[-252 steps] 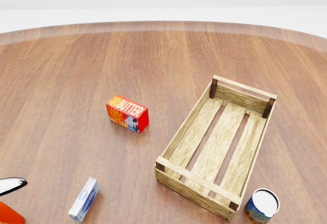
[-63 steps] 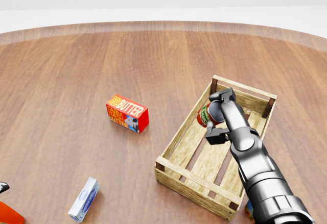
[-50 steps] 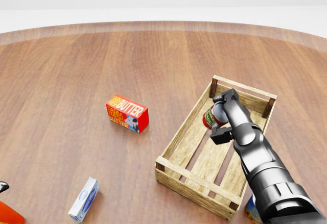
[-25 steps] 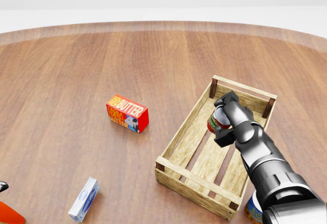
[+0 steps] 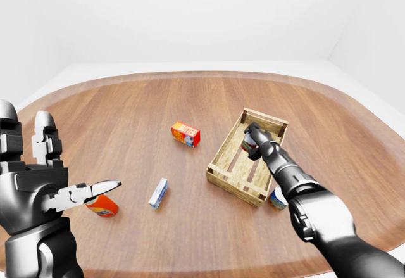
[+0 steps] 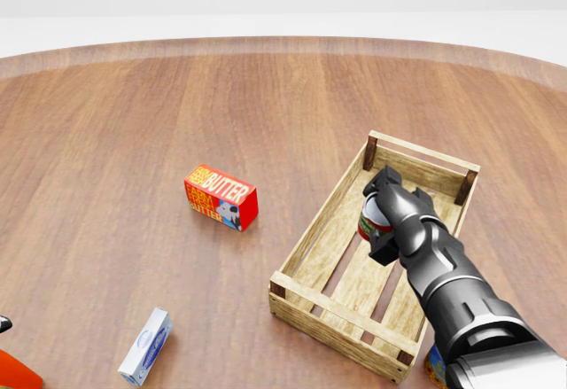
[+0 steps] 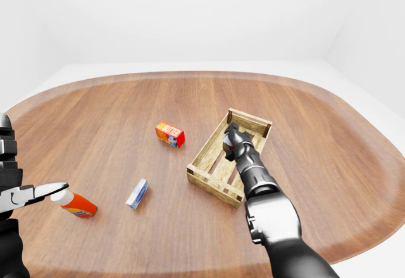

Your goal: Pick up the tomato sauce, and put it in the wooden tray.

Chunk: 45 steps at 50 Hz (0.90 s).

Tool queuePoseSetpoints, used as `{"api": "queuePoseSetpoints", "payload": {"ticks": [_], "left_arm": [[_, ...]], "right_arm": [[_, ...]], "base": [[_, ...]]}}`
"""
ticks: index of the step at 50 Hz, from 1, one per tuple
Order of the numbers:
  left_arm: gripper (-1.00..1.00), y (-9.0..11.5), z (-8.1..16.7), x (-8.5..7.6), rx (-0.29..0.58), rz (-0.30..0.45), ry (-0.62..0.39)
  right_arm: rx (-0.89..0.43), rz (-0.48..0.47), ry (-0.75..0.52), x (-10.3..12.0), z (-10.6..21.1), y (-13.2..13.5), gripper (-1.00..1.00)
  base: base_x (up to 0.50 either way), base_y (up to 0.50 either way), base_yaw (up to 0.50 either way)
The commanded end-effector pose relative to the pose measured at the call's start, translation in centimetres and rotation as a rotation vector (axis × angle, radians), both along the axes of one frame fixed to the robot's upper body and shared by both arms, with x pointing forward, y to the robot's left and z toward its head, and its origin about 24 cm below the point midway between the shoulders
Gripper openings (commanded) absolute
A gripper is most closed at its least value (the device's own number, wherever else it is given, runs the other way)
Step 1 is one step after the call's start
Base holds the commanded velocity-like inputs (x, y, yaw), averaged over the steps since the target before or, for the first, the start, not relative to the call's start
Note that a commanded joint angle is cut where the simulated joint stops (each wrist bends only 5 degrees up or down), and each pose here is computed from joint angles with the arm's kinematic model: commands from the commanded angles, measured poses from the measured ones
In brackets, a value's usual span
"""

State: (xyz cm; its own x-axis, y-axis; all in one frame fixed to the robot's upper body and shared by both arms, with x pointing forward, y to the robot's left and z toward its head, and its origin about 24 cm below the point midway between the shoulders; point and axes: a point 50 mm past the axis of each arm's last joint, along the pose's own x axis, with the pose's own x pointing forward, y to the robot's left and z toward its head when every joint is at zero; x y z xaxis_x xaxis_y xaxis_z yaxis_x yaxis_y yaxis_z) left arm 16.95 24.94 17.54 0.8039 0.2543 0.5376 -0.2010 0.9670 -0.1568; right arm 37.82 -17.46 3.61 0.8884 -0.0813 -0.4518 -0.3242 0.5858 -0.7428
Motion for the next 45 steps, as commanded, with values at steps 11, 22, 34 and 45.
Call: {"api": "queuePoseSetpoints", "payload": {"ticks": [11,22,34,45], "left_arm": [[0.98,0.0,0.0,0.1,0.0,0.0,0.002],[0.98,0.0,0.0,0.0,0.001,-0.001,0.002],[0.98,-0.1,0.0,0.0,0.002,-0.001,0.003],[0.99,-0.1,-0.1,0.1,0.003,-0.002,0.004]], "right_arm": [[-0.118,0.059,0.021,0.0,0.0,-0.2,-1.0],[-0.132,0.055,0.035,-0.3,-0.4,-0.5,-1.0],[-0.13,0.057,0.053,-0.6,-1.1,-0.3,-1.0],[-0.125,0.062,0.064,-0.9,-1.6,0.1,-1.0]], "base": [[0.0,0.0,0.0],[0.0,0.0,0.0],[0.0,0.0,0.0],[0.0,0.0,0.0]]}}
